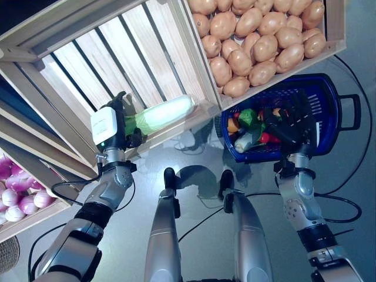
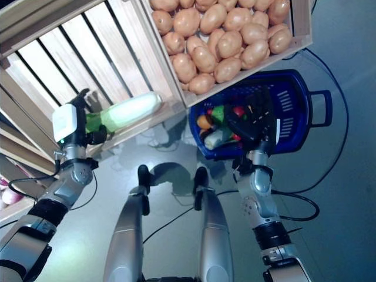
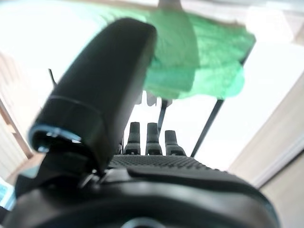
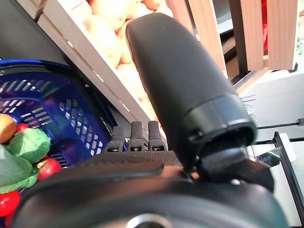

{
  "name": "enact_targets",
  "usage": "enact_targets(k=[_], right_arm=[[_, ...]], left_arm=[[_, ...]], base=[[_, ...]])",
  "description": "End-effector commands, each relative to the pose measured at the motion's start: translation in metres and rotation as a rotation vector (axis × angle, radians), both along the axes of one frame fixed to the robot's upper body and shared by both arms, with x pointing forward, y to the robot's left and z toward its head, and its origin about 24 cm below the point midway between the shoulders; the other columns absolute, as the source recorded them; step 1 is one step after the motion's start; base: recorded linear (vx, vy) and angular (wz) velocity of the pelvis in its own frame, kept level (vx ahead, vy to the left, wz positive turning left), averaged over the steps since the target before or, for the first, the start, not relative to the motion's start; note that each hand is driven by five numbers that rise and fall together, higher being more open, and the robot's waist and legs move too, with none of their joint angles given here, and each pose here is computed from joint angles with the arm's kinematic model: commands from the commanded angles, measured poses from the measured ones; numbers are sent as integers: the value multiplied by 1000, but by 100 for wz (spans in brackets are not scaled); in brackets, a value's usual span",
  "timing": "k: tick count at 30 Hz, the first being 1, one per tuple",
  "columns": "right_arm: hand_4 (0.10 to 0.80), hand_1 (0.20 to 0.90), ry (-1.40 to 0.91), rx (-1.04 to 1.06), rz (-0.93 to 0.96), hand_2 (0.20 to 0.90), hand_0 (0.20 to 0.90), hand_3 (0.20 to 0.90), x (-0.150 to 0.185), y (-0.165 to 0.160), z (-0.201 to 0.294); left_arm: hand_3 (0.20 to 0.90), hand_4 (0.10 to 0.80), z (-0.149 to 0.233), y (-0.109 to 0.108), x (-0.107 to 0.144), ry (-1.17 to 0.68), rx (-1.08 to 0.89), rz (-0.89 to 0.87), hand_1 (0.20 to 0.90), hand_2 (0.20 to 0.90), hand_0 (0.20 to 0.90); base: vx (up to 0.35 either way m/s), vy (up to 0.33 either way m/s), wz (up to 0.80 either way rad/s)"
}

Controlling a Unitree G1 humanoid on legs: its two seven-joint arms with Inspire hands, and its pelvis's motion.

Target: Put vegetables into the basket

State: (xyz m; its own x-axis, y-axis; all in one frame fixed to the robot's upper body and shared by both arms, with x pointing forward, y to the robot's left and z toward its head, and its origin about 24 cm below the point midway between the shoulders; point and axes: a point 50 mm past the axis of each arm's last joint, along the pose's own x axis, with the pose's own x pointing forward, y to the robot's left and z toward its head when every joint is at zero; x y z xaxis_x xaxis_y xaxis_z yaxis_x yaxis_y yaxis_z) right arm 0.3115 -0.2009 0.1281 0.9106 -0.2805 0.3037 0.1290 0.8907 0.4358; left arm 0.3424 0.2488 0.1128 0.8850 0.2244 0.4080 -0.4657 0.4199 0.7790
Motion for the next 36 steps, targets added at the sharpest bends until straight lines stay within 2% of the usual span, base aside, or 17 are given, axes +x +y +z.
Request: enact_targets(k=[1,13,30,31,32,33,36], right_arm=[[800,900,-247,-80,3,900,900,900,-9,-5,48],[800,900,-240,-105,14,900,900,900,-8,-6,49],[800,900,-229,-91,14,900,900,900,-6,-1,48],[800,900,-229,-92,13,900,900,900,-6,-1,48],[800,900,-229,-91,13,900,900,900,-6,-1,48],[800,900,-227,-87,11,900,900,900,-7,-1,47],[800,900,-226,-84,8,900,900,900,-7,-1,46]], left_arm=[[900,800,35,-9,19,23,105,-83,900,900,900],[900,800,33,-13,24,145,128,-161,900,900,900],[900,800,32,-5,25,65,80,-29,900,900,900],[681,654,32,-5,25,56,78,-25,681,681,681],[415,477,33,-5,25,54,78,-23,415,415,415],[300,400,33,-4,24,50,77,-21,300,300,300],[300,400,33,-4,24,42,74,-23,300,300,300]], base=[[0,0,0],[2,3,0],[0,0,0],[0,0,0],[0,0,0],[0,0,0],[0,0,0]])
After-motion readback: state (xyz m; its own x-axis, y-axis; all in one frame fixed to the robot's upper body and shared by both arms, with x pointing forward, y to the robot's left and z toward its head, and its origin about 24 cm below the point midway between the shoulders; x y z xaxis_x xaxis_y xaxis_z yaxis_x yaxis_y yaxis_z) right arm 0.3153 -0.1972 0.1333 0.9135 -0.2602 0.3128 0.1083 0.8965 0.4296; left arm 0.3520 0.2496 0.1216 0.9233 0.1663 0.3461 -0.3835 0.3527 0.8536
